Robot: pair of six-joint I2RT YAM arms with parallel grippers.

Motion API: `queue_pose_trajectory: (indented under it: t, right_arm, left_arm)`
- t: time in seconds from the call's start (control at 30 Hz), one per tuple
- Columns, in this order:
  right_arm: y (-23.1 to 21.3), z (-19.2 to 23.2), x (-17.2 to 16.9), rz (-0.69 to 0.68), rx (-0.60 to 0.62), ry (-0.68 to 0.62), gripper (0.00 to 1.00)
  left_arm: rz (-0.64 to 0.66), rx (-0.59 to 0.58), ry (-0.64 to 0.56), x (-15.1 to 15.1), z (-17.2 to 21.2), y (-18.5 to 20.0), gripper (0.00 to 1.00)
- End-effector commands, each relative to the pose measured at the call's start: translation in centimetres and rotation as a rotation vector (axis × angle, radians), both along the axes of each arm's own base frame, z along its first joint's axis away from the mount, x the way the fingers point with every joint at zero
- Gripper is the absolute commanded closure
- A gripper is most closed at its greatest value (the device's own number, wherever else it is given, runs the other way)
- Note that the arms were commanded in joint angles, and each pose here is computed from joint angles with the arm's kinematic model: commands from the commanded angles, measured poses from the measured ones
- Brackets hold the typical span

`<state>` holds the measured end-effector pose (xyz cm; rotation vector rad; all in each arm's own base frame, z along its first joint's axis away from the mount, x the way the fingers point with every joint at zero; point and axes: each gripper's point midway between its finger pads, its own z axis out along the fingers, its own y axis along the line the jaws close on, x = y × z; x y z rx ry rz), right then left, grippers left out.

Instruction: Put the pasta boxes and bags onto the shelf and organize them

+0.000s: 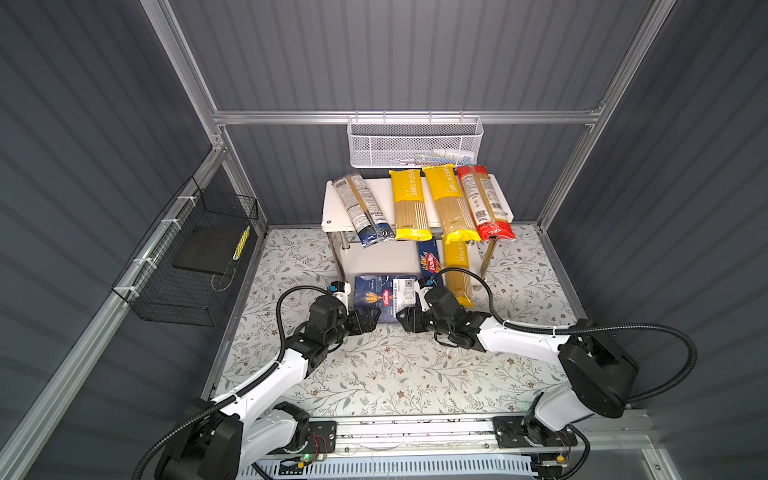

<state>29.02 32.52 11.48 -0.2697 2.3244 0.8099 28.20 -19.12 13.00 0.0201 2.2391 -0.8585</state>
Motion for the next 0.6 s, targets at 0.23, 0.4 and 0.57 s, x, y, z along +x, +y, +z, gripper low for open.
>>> queue_pose_trajectory:
  t: [0.23, 0.4, 0.57]
  right_arm:
    - [3.8, 10.5, 0.8, 0.091, 0.212, -0.232, 0.29]
    - [4.2, 11.5, 1.3, 0.096, 0.194, -0.261, 0.29]
    - [4.5, 11.9, 2.1, 0.090, 0.177, -0.284, 0.29]
  left_arm:
    - [-0.148, -0.128, -0.205, 0.8, 9.1, -3.9, 0.00]
    - [-0.166, -0.131, -0.245, 1.5, 11.3, -4.5, 0.01]
    - [-0.167, -0.085, -0.281, 2.5, 12.2, -4.7, 0.00]
